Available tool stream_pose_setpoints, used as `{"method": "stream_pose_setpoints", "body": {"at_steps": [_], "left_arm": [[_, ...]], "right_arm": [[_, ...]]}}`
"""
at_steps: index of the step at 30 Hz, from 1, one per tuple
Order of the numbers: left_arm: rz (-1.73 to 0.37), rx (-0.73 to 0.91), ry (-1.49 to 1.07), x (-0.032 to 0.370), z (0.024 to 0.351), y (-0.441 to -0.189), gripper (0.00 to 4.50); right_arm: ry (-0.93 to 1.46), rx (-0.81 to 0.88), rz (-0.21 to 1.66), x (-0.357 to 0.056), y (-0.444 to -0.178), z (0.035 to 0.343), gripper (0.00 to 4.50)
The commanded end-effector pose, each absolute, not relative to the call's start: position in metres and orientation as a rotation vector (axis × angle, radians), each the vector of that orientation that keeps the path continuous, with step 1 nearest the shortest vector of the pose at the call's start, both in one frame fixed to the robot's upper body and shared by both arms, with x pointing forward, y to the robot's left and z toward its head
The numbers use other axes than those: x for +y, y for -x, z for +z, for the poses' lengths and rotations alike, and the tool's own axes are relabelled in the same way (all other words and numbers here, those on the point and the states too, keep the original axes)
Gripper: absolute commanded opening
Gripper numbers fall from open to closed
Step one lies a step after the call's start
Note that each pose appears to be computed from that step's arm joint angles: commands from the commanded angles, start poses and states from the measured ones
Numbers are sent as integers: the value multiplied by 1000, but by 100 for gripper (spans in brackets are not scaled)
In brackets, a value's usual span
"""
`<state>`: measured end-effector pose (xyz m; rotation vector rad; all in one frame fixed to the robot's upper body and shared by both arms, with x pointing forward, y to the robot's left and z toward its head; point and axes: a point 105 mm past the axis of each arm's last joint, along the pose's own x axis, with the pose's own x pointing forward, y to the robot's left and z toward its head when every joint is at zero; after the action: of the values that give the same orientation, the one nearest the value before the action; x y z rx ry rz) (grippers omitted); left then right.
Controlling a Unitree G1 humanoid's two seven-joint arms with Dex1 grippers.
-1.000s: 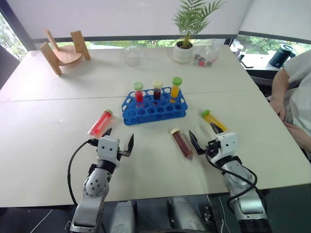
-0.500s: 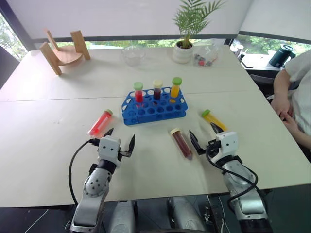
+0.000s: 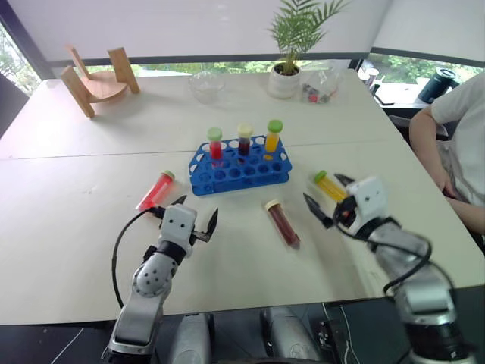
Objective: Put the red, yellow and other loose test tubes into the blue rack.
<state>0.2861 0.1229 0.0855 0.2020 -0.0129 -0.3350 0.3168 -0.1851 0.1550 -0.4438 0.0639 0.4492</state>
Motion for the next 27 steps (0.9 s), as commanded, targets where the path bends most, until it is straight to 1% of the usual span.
{"method": "stream_pose_setpoints", "body": {"at_steps": [1,3,5,8,10,13,18,20,27], "left_arm": [[-405,-47,-197,111,103,-287,444],[-482,-35,-194,104,108,-285,444],[-561,-26,-207,101,117,-283,444],[-688,2,-218,105,138,-279,444],[-776,16,-244,107,157,-274,444],[-894,69,-286,106,172,-261,444],[-912,37,-310,114,208,-265,444],[-914,23,-306,117,217,-266,444],[-951,33,-283,124,223,-265,444]], "right_arm": [[502,257,588,-194,-325,190,450],[515,419,625,-204,-331,197,450],[496,532,613,-212,-337,202,450],[475,653,601,-221,-346,202,450],[463,723,617,-222,-349,200,450],[440,795,630,-223,-352,196,450],[418,868,630,-227,-359,185,450],[410,884,634,-227,-360,182,450],[403,926,628,-223,-364,167,450]]}}
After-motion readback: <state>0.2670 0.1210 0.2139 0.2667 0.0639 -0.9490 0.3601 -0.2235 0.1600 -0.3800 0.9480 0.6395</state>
